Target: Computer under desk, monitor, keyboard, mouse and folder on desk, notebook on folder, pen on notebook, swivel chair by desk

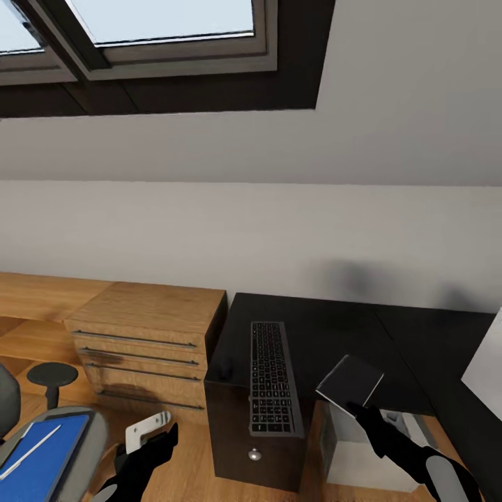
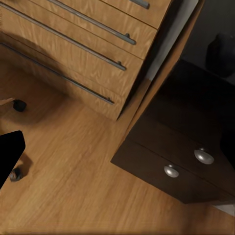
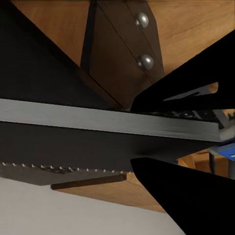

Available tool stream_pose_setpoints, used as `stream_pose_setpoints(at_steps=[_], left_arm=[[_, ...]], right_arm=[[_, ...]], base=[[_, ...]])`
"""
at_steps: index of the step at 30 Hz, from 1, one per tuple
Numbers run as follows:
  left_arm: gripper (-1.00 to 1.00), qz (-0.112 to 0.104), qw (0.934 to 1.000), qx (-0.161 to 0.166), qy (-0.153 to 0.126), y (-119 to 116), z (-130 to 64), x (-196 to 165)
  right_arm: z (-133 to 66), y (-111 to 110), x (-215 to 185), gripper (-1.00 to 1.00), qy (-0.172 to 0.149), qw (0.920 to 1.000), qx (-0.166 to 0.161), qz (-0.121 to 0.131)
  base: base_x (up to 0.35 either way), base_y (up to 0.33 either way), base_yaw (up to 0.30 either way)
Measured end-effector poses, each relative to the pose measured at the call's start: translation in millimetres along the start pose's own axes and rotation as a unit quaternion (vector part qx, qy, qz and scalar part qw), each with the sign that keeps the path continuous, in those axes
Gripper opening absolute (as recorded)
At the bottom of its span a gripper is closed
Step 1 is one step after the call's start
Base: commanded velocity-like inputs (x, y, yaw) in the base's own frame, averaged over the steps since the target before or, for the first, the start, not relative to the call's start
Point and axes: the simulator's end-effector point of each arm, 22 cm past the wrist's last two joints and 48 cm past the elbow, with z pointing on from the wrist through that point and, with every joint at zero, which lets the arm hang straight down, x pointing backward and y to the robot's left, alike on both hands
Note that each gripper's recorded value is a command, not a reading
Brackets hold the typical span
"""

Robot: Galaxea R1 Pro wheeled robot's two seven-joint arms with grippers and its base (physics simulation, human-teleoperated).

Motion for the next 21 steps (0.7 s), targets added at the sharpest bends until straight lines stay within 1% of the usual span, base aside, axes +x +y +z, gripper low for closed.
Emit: stream_pose_setpoints(at_steps=[3, 21], left_arm=[[1.0, -0.001, 1.0, 0.0, 0.0, -1, -0.4, 0], [1.0, -0.001, 1.0, -0.001, -0.001, 4, 15.7, 18]], right_arm=[[-0.6, -1, -2, -1.0, -0.003, 1.0, 0.001, 0.001], [12.0, -21, 2, -1.0, -0.005, 1.0, 0.0, 0.002]], base=[[-0.02, -0.004, 0.0], [-0.002, 0.0, 0.0]])
